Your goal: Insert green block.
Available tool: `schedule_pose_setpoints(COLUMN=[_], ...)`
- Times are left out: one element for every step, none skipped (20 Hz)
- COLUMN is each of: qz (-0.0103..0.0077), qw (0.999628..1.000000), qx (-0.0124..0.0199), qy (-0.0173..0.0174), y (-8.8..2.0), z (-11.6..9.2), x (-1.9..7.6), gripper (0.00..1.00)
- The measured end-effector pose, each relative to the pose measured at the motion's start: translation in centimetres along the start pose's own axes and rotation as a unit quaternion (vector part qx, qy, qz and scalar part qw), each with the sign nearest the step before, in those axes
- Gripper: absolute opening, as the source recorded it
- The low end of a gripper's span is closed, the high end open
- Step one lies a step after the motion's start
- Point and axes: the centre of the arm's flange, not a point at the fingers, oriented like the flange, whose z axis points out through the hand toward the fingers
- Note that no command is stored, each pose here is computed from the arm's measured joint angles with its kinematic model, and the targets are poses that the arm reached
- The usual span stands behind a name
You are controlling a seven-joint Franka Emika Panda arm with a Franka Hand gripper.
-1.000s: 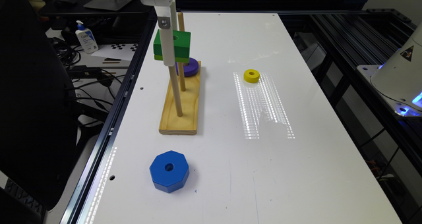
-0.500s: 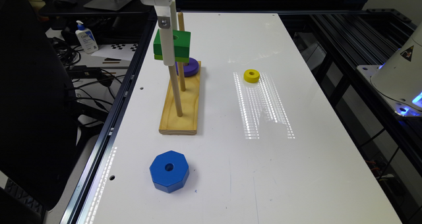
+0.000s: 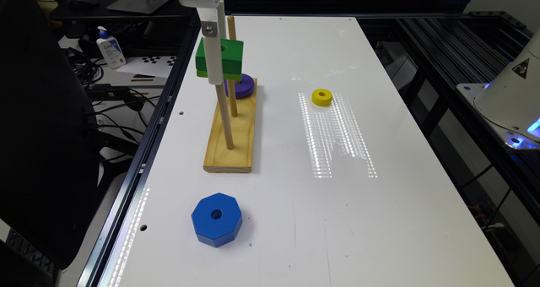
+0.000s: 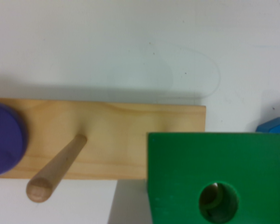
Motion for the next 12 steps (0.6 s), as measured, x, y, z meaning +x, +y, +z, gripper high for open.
schedule_pose_setpoints(qz=[-0.0002,-0.0004,-0.0007,-0.0010,-0.0013,-0.0016,-0.0020,-0.0023,-0.0025,-0.0027,-0.0029,-0.0030], qw=[1.000000,0.999999,0.999998,0.999997,0.999996,0.999994,0.999992,0.999990,0.999990,0.999989,0.999987,0.999987], qx=[0.0004,0.0012,0.0019,0.0023,0.0027,0.0031,0.0035,0.0037,0.0038,0.0039,0.0040,0.0042], qy=[0.0001,0.0003,0.0003,0.0000,-0.0001,-0.0004,-0.0005,-0.0006,-0.0007,-0.0006,-0.0005,-0.0005], y=[-0.04,-0.11,-0.20,-0.28,-0.34,-0.42,-0.49,-0.55,-0.58,-0.61,-0.64,-0.66], z=[0.02,0.10,0.21,0.33,0.46,0.67,0.83,0.94,0.96,0.95,0.94,0.93], x=[-0.01,-0.03,-0.06,-0.09,-0.10,-0.10,-0.13,-0.16,-0.18,-0.20,-0.22,-0.22], gripper=[0.00,0.00,0.00,0.00,0.00,0.00,0.00,0.00,0.00,0.00,0.00,0.00])
